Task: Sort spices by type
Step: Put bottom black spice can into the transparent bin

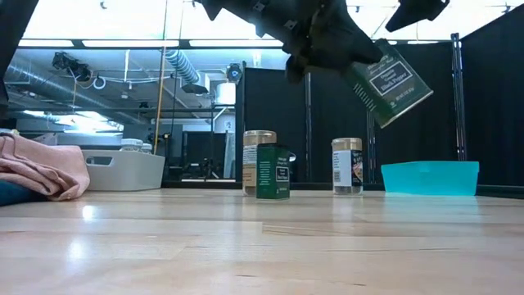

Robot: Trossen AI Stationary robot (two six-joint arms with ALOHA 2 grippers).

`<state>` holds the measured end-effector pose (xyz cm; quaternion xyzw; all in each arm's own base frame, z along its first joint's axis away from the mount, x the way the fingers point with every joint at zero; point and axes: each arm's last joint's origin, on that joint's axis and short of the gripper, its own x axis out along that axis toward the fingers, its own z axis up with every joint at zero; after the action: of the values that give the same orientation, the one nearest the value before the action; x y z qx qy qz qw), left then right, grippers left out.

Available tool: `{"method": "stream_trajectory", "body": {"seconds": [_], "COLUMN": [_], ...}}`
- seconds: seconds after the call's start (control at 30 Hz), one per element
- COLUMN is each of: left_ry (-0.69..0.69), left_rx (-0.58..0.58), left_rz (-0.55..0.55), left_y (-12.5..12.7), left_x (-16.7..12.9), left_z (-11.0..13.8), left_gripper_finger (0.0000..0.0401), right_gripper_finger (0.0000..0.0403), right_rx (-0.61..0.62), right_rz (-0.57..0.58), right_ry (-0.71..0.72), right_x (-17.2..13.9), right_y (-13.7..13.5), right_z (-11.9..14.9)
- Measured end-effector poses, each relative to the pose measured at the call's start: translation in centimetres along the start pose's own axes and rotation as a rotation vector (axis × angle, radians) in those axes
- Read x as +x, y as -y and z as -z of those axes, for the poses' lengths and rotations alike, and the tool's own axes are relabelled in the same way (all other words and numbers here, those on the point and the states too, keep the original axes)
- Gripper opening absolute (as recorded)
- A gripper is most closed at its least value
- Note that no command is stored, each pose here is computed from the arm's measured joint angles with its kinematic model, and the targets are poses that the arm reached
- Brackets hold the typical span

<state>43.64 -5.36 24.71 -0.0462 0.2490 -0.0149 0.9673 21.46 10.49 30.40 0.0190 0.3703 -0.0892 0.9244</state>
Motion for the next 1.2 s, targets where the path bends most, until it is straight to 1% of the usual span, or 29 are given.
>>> {"method": "stream_trajectory", "body": {"seconds": [0.3, 0.87, 1.03, 1.2], "left_ry": [0.019, 0.042, 0.042, 0.044], "left_rx": [-0.002, 0.002, 0.007, 0.009], "left_rz": [-0.001, 0.001, 0.000, 0.001], "left_y": [0.0, 0.1, 0.1, 0.1], "left_x": [0.0, 0.0, 0.0, 0.0], "left_z": [-0.2, -0.4, -0.4, -0.4], "left_gripper_finger": [0.0138, 0.0138, 0.0138, 0.0138], "right_gripper_finger": [0.0275, 0.0259, 0.0238, 0.0189], "right_rx": [-0.065, -0.068, -0.070, -0.076], "right_rz": [0.018, 0.009, 0.012, 0.013], "right_ry": [-0.064, -0.093, -0.094, -0.095], "right_x": [2.1, 3.4, 3.4, 3.4], "right_y": [-0.4, 0.3, 0.5, 0.5], "right_z": [0.1, -0.3, -0.4, -0.4]}}
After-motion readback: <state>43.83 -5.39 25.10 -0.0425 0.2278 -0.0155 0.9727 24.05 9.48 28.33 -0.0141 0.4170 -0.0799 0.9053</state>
